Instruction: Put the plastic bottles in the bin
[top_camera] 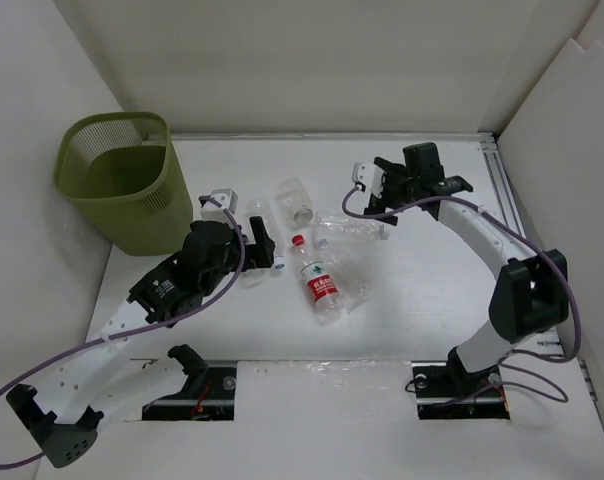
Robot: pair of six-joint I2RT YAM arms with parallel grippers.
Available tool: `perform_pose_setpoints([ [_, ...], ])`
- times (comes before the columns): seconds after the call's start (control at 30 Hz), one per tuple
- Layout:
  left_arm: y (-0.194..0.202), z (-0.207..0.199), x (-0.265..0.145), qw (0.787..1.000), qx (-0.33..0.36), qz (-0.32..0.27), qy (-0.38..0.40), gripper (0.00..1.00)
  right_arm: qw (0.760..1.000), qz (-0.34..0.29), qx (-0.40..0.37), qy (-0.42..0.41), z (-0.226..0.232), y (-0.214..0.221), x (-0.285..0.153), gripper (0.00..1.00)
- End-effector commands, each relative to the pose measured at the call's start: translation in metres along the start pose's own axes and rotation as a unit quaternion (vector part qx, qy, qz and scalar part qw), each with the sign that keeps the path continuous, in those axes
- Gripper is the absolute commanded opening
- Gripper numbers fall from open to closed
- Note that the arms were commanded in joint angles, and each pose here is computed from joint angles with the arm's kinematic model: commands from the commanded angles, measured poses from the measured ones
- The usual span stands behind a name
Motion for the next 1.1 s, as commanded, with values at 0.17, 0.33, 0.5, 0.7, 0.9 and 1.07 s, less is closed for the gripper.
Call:
perform_pose_setpoints([
  [0.17,-0.004,-0.001,0.0,1.0,-0.01,-0.014,0.005,1.0,0.995,-0.095,0.006,-0.037,0.02,0.003,0.019,0.96],
  [0.33,-0.004,-0.002,-0.003,1.0,-0.011,-0.014,0.012,1.0,0.989,-0.135,0.011,-0.063,0.042,-0.001,0.037,0.96],
  [0.5,-0.004,-0.002,-0.003,1.0,-0.011,-0.014,0.012,1.0,0.987,-0.143,0.008,-0.068,0.049,0.003,0.055,0.96],
  [0.7,-0.004,-0.002,-0.003,1.0,-0.011,-0.014,0.012,1.0,0.984,-0.134,0.032,-0.112,0.068,0.025,0.094,0.95],
  [0.9,-0.002,-0.003,-0.001,1.0,-0.01,-0.007,0.013,1.0,0.981,-0.14,0.05,-0.127,0.082,0.042,0.122,0.92],
  [1.07,0.002,-0.003,0.003,1.0,-0.006,0.003,0.01,1.0,0.983,-0.128,0.063,-0.118,0.077,0.048,0.122,0.49],
])
Point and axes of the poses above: each gripper's point midway between its finger pads, its own x axis out along the fingers, its own z axis along the line the jaws close on, y = z × x, the point moved 2 cm from there along -x, back along the fingers, and after that the axes turned 12 degrees about -x, right-handed, at the moved point
